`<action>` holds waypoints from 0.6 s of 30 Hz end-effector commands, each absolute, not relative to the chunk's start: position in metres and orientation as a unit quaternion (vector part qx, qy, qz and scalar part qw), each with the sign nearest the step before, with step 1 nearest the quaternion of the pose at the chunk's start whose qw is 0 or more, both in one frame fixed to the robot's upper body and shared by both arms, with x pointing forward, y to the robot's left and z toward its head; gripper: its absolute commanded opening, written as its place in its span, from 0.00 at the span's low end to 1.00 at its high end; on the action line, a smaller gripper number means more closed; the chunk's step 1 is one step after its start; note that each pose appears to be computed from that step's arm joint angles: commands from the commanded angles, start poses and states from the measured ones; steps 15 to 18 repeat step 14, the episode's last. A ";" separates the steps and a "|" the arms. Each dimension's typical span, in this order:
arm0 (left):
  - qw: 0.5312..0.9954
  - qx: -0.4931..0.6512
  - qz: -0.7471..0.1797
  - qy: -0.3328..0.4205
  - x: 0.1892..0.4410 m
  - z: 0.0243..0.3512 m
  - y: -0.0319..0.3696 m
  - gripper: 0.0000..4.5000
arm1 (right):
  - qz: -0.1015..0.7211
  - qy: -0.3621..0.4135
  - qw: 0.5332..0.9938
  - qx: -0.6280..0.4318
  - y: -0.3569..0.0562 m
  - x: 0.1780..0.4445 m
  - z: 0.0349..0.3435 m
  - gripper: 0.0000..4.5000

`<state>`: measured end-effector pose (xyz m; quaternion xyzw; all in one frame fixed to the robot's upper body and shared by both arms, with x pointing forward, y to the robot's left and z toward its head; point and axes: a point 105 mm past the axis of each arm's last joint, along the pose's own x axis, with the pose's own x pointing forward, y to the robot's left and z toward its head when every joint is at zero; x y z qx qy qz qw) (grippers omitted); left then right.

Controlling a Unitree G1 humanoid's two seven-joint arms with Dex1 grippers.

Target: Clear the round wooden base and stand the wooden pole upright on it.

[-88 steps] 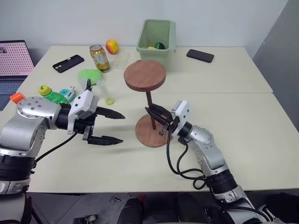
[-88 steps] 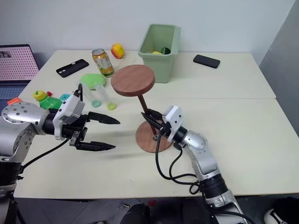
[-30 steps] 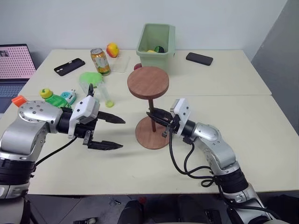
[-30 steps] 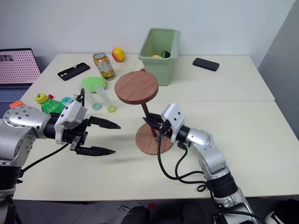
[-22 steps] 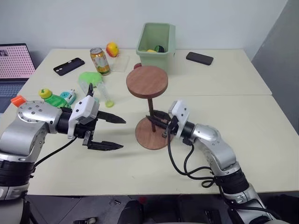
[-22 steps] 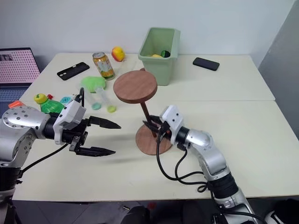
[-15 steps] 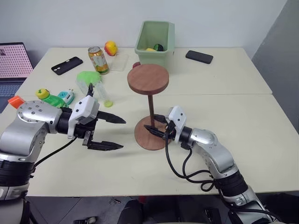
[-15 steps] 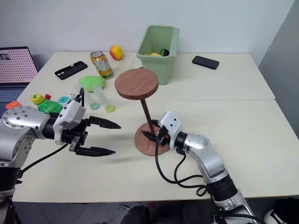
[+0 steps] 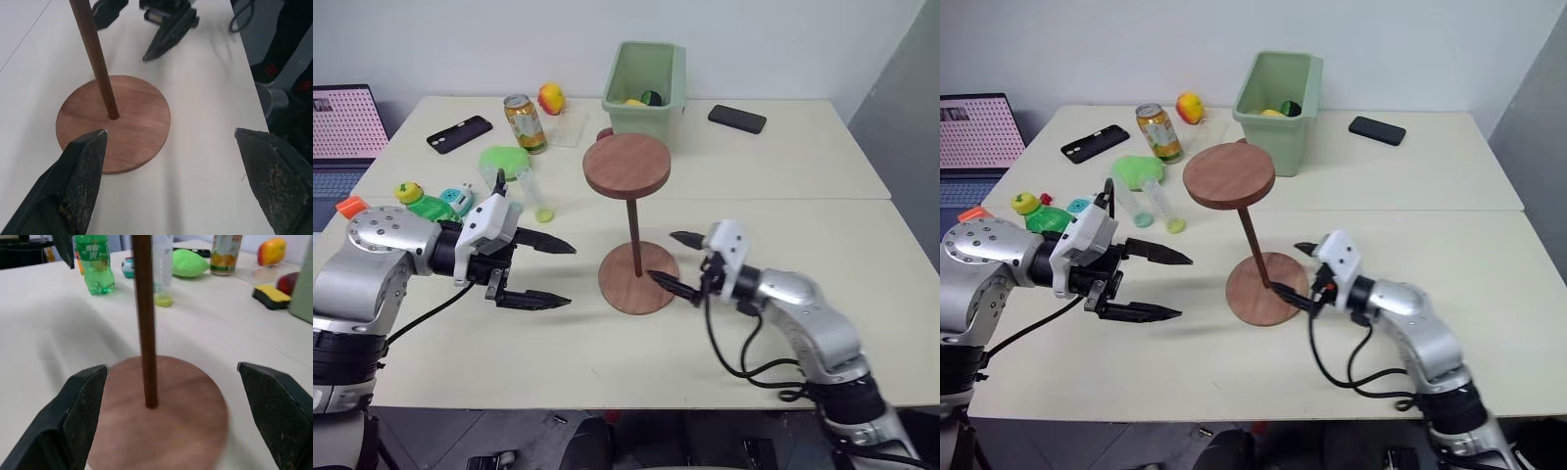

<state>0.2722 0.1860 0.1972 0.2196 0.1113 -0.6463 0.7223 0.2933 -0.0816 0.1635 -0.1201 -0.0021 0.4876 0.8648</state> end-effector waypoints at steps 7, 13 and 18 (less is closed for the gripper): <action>0.724 0.224 -0.645 0.102 0.273 0.212 0.190 0.97 | 0.576 0.029 0.798 -0.177 -0.120 0.247 0.211 0.99; 0.718 0.218 -0.652 0.112 0.268 0.214 0.194 0.97 | 0.584 0.048 0.783 -0.209 -0.135 0.243 0.222 0.99; 0.719 0.213 -0.652 0.113 0.268 0.214 0.194 0.97 | 0.585 0.048 0.781 -0.213 -0.136 0.243 0.223 0.99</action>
